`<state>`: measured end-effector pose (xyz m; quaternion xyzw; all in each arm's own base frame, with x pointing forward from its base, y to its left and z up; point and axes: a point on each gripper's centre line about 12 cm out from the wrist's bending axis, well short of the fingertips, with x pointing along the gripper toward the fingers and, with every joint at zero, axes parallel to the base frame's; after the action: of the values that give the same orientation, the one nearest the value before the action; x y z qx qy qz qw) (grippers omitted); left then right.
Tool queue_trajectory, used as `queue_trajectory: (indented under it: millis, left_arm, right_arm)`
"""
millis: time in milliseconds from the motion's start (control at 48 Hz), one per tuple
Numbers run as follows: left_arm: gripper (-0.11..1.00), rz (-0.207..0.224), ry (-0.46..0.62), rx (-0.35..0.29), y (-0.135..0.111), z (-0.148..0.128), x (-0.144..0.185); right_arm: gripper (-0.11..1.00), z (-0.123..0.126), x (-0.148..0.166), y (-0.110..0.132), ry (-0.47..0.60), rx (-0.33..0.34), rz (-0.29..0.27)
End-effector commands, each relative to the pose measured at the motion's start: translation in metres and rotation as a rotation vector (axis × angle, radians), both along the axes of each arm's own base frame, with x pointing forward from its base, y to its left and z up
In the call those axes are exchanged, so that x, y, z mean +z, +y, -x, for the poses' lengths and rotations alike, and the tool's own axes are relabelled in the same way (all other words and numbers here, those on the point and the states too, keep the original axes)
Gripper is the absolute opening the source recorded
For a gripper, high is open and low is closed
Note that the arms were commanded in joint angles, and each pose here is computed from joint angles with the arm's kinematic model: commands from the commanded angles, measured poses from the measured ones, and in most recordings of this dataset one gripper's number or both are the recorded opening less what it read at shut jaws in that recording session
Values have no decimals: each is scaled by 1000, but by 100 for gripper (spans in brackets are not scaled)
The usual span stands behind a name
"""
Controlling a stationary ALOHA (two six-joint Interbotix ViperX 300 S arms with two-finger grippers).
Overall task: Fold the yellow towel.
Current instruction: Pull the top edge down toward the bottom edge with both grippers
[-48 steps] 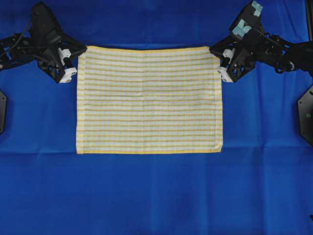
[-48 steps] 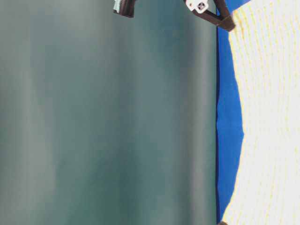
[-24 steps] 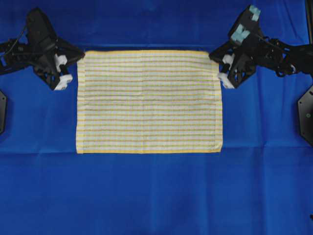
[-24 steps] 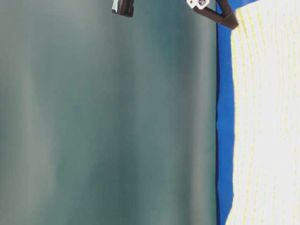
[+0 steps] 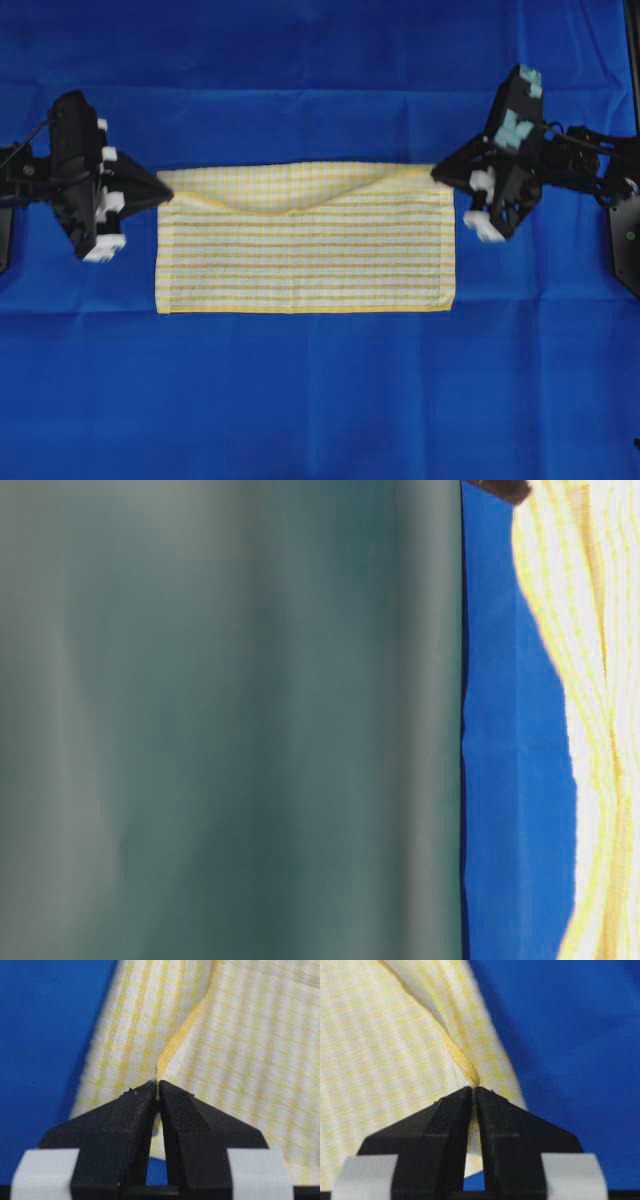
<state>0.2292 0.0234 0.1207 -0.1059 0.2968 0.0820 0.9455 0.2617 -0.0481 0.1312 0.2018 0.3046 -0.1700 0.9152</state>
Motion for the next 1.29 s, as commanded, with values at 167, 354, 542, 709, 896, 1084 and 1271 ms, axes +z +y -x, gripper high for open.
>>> queue_trajectory:
  millis: [167,354,542,709,896,1084,1271]
  left_arm:
    - [2,76,-37,-77,-30,0,7]
    - [2,112,-37,-119,-45,0,8]
    - [2,119,-32,-151,-54,-1,7]
    - [2,118,-26,-175,-59,-3,7]
    - [2,118,-19,-193,-65,-8,6]
    - [2,115,8,-199,-68,-15,4]
    - [2,114,62,-197,-68,-14,0]
  right_arm:
    - [5,-4,6,37,-33,82,-49]
    - [5,-1,3,55,-24,120,-83]
    - [5,-1,3,64,-21,139,-99]
    - [5,0,2,69,-17,154,-103]
    - [5,1,2,74,-15,173,-105]
    - [5,1,1,80,-8,195,-106]
    - [6,-4,-1,84,4,205,-108]
